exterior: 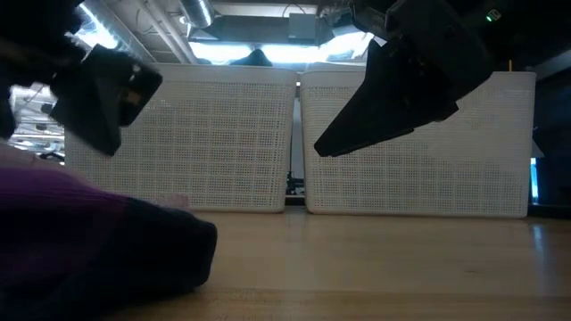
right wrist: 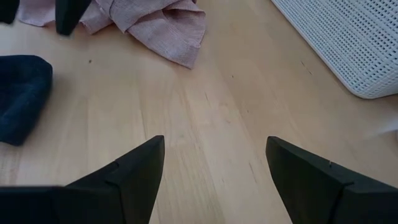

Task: Sort clothes
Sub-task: Put the dark blue sock into the left white bin

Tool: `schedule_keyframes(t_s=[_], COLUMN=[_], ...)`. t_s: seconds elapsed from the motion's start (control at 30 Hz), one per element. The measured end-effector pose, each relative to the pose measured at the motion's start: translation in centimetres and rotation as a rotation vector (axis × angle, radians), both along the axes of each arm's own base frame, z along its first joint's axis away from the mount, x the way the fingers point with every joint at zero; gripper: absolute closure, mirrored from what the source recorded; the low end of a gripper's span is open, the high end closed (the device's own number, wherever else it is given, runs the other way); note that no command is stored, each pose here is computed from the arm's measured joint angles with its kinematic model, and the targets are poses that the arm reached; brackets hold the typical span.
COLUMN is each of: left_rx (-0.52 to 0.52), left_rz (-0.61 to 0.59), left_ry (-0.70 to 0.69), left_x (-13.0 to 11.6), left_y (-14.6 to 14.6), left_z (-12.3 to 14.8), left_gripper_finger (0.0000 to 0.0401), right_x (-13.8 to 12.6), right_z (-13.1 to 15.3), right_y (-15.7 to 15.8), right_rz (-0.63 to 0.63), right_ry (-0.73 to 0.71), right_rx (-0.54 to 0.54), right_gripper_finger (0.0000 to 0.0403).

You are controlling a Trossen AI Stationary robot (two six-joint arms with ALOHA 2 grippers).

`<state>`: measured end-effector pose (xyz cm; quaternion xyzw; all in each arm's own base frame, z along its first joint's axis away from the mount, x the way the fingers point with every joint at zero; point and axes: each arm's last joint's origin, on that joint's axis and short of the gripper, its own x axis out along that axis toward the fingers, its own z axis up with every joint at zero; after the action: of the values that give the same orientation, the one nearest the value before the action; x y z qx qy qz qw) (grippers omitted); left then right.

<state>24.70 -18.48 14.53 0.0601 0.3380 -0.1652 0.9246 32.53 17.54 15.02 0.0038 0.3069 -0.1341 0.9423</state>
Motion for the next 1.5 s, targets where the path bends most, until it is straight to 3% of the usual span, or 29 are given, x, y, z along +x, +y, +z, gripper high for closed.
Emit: schedule_keyframes(t_s=[0.23,0.33,0.43,0.7,1.0,1.2,1.5], left_rx=[0.064,0.044,0.019,0.027,0.044,0.131,0.308], left_rz=[-0.064,-0.095,-0.095,-0.094,-0.098,-0.051,0.084], left_ry=[-0.018,-0.017,-0.018,-0.02,-0.043,-0.052,-0.261], left_x=[0.9,1.4,1.8,2.0,2.0,1.1,-1.5], left_y=[-0.9,-0.7,-0.5,-0.2,-0.2,0.5,3.1], left_z=[-3.1,-3.8,-3.9,-4.0,-3.6,-1.2,6.6], left_gripper_finger=[0.0203,0.0209,0.0242,0.0388,0.0397,0.0398,0.0397], right_x=[0.0,0.1,0.2,0.4,0.4,0.4,0.4], right_z=[0.1,0.2,0.2,0.2,0.1,0.1,0.1], right_y=[-0.2,-0.4,-0.7,-1.0,-0.8,-0.7,-0.7], right_rz=[-0.032,-0.059,-0.067,-0.061,-0.033,-0.016,-0.032], right_ry=[-0.021,-0.033,-0.031,-0.024,-0.01,-0.001,-0.01], right_rx=[-0.073,-0.11,-0.12,-0.11,-0.084,-0.057,-0.034], right_gripper_finger=[0.0123,0.0123,0.0123,0.0123,0.0123,0.0123,0.0123])
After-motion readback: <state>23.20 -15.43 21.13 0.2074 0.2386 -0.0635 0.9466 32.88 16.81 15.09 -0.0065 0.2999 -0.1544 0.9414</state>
